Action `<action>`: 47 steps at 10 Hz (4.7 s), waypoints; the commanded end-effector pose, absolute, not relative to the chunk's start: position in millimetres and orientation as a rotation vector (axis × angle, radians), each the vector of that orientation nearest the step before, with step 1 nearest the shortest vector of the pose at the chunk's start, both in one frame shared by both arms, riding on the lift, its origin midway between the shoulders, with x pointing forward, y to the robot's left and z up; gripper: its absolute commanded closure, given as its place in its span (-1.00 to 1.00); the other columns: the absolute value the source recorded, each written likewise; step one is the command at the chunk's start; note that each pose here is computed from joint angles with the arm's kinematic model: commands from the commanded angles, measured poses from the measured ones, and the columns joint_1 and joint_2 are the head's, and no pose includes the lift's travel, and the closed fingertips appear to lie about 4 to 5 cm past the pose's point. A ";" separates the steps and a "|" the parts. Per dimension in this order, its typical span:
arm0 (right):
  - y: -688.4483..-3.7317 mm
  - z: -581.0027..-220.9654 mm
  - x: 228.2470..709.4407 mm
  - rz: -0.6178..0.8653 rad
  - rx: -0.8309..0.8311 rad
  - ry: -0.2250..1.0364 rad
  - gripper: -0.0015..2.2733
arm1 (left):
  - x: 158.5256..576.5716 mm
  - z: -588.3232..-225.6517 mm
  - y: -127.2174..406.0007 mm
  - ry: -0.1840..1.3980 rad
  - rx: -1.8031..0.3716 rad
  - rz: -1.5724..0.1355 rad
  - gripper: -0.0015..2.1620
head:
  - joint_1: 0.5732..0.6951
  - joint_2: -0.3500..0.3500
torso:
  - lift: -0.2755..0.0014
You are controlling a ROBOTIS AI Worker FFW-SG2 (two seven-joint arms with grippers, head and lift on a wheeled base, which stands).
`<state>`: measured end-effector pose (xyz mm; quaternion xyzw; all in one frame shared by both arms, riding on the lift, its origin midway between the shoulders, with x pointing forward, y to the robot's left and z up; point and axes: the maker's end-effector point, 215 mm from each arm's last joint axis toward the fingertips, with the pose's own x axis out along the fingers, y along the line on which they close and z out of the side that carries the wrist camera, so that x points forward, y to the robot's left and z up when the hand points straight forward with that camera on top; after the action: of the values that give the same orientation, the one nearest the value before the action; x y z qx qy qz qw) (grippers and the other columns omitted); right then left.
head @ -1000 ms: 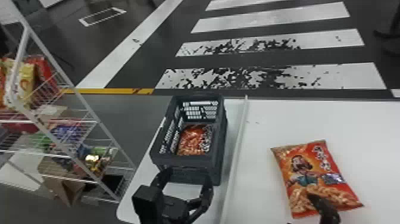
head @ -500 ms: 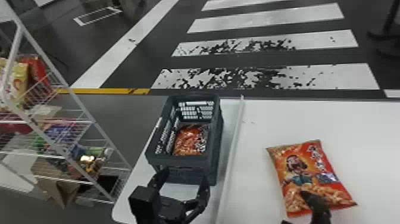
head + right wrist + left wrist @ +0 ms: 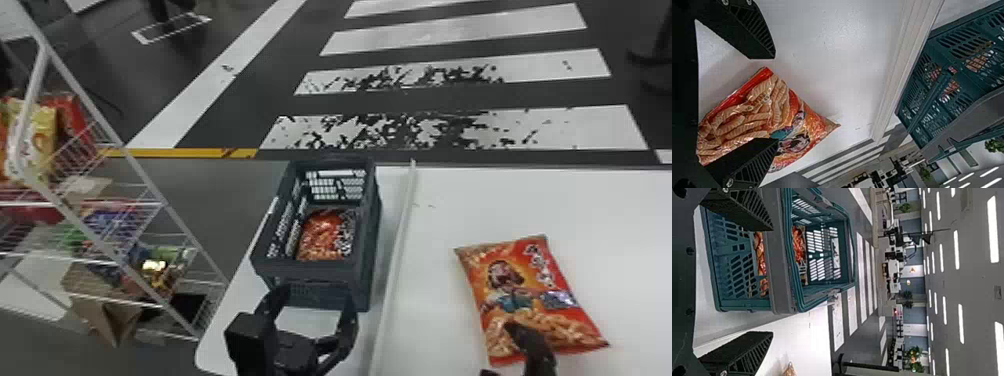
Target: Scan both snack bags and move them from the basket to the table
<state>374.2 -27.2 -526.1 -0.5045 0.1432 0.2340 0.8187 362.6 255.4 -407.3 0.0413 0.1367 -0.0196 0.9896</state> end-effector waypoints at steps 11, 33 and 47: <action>-37.7 -519.8 394.3 0.483 -1.075 0.352 0.98 | 361.0 -418.6 251.9 0.295 0.062 -0.064 -0.96 | 1.00 0.84 | 0.28; -317.8 -372.0 423.3 -0.249 -0.033 0.405 0.98 | 390.1 -418.8 217.0 0.270 0.092 -0.150 -0.96 | 1.00 -0.35 | 0.28; -296.6 -500.8 339.5 -0.313 -0.122 0.648 0.00 | 402.1 -403.8 175.0 0.218 0.093 -0.201 -0.96 | 1.00 -0.53 | 0.28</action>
<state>339.2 -295.6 -499.4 -0.0588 0.3159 -0.1518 0.9347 402.3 174.7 -403.1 0.0461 0.1084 -0.1004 0.9880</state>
